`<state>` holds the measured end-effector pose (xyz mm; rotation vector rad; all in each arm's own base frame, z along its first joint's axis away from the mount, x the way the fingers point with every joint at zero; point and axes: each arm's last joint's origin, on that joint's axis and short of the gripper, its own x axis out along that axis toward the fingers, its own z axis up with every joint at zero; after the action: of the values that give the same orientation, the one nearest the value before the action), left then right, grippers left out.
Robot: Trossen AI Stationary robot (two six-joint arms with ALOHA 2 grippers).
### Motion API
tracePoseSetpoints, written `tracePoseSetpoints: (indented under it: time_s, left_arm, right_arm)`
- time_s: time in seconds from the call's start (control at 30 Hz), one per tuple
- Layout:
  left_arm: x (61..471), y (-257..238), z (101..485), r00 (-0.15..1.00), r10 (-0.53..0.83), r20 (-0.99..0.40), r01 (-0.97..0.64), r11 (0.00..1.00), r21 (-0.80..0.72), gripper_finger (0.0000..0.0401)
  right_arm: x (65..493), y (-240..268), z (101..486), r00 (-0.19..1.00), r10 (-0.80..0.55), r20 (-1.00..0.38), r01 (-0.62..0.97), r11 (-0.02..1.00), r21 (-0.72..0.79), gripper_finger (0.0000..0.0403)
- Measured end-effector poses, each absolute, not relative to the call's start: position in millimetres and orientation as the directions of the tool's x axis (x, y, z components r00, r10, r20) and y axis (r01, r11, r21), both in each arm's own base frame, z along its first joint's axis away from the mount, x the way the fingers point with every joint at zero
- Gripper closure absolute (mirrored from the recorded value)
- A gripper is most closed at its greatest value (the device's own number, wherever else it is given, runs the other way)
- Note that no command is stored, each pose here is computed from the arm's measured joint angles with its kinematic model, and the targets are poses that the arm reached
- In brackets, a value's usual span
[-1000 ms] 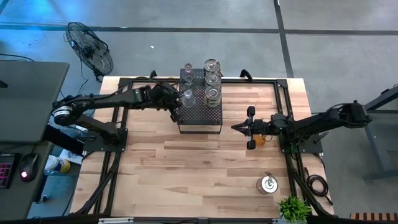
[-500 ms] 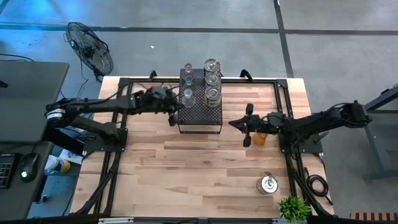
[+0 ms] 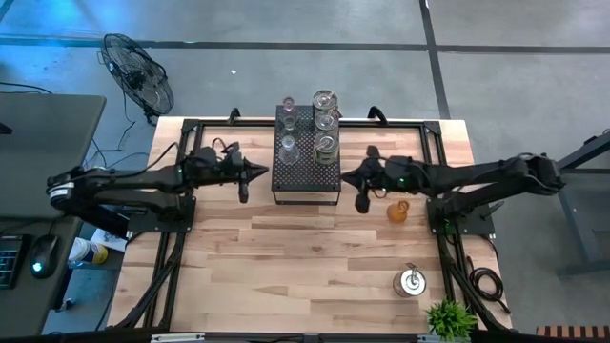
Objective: Pick & Place candle stick holders
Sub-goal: Adjust the green scented candle on the shelf
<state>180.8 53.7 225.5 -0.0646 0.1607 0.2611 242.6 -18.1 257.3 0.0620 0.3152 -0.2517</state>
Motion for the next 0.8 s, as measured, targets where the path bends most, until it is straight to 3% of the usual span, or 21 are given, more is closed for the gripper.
tracePoseSetpoints:
  time_s: [0.13, 0.27, 0.8]
  left_arm:
    - [176.8, 52.5, 225.6, 0.956, 0.252, -0.152, -0.261, 0.965, -0.038, 0.0401]
    - [176.4, 52.4, 224.4, 0.954, 0.252, -0.159, -0.261, 0.965, -0.036, 0.0401]
    - [176.3, 52.4, 224.2, 0.954, 0.253, -0.162, -0.262, 0.964, -0.036, 0.0401]
  right_arm:
    - [261.3, -32.8, 241.4, 0.928, -0.195, -0.317, 0.219, 0.975, 0.043, 0.0403]
    - [269.5, -50.4, 229.6, 0.914, -0.240, -0.326, 0.273, 0.960, 0.060, 0.0403]
    - [268.3, -77.7, 231.6, 0.907, -0.323, -0.270, 0.352, 0.933, 0.069, 0.0403]
